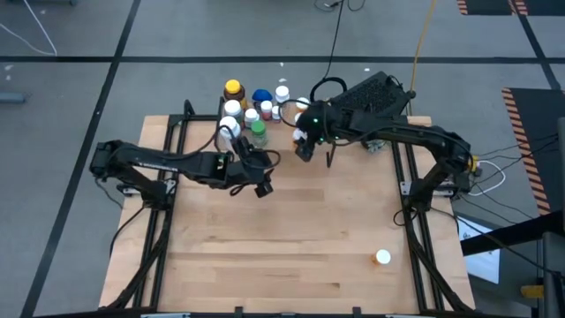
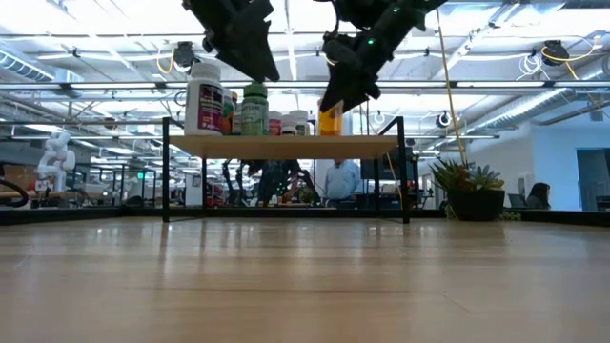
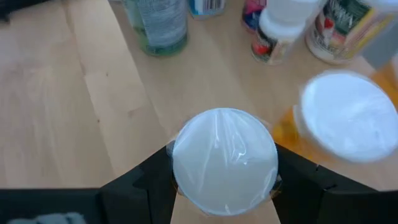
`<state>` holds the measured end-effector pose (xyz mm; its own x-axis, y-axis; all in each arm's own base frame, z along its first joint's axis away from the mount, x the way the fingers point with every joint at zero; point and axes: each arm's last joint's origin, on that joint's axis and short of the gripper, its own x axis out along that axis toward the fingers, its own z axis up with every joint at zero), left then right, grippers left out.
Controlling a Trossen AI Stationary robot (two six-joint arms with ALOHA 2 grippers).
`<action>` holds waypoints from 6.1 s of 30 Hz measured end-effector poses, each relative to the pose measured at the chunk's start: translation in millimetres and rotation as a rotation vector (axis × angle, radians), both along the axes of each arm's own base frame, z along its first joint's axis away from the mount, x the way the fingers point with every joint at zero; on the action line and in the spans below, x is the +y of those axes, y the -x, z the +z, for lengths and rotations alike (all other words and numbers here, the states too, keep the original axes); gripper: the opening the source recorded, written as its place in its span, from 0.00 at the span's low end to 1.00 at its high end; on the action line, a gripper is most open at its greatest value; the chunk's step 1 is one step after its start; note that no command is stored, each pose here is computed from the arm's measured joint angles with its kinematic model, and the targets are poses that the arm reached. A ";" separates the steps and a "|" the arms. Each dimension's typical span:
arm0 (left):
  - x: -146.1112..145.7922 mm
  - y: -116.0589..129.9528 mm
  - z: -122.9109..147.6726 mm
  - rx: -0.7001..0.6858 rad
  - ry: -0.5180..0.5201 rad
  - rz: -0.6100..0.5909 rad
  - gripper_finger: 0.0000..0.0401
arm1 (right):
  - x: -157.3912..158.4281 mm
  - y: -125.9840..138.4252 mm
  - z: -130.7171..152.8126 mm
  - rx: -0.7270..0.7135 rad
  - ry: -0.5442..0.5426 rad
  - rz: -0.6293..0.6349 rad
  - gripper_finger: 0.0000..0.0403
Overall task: Pick and place medicine bottles onto shelf by color
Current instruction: Put the top orange pill bottle on the shelf, aligned with the other orange pill bottle, then put the orange pill bottle on the shelf
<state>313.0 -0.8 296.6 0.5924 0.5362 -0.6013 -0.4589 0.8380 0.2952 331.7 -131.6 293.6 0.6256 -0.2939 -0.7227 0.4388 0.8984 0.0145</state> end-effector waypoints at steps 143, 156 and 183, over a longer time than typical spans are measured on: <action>-204.7 -200.4 -86.3 -0.133 0.113 -0.452 0.98 | 265.2 211.6 -21.7 0.417 -0.262 0.250 0.71; -196.1 -203.1 -123.6 -0.131 0.180 -0.388 0.98 | 291.3 206.7 -76.5 0.576 -0.279 0.247 0.71; -173.9 -187.0 -127.6 0.013 0.240 -0.311 0.98 | 319.0 202.9 -110.3 0.640 -0.161 0.317 0.56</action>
